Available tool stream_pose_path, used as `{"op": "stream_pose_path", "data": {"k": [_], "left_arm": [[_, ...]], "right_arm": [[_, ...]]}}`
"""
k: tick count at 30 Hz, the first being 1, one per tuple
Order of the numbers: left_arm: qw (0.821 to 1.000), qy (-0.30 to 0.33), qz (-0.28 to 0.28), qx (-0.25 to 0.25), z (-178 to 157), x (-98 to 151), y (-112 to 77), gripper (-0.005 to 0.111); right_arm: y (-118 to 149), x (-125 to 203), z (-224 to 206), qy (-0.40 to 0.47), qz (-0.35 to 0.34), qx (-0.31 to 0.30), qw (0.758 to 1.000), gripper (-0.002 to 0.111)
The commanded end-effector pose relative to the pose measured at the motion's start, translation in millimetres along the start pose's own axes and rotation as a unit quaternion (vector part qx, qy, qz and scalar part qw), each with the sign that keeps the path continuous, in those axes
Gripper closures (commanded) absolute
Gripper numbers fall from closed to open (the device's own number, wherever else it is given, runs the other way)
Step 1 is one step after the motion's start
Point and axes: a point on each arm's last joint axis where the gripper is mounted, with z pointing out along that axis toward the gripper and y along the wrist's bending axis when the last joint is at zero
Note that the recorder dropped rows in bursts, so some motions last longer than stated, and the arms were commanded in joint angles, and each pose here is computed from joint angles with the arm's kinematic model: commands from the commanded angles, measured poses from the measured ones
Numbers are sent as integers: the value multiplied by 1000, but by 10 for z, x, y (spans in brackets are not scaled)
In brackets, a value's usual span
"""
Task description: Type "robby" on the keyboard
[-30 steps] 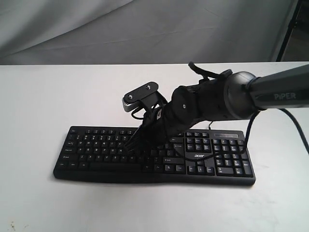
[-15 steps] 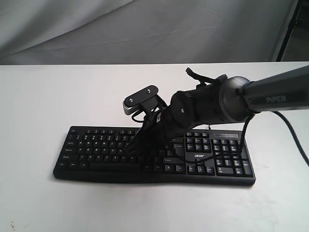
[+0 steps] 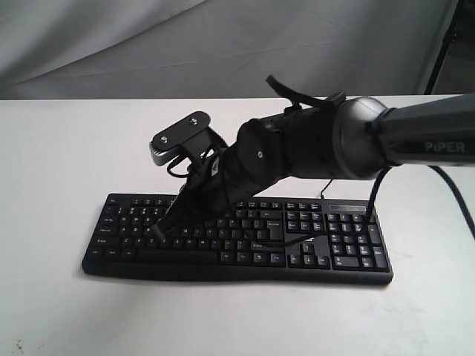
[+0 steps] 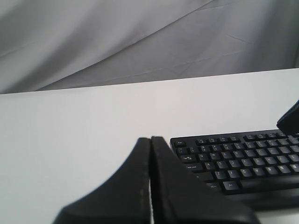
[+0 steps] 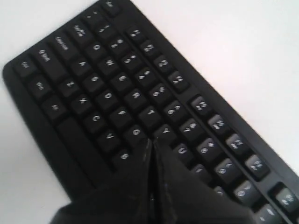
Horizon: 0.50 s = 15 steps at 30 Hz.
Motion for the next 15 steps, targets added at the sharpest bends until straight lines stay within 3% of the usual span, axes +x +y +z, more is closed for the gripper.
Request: {"op": "stream_pose_path", "data": {"k": [1,15], "left_arm": [[1000,-3,1,3,1,6,-3,107],[1000,-3,1,3,1,6,-3,107]], "right_arm": [[153,7,77,0,-13,-10,1000,108],[203,65,277,-9,-2,-10,1000,108]]}}
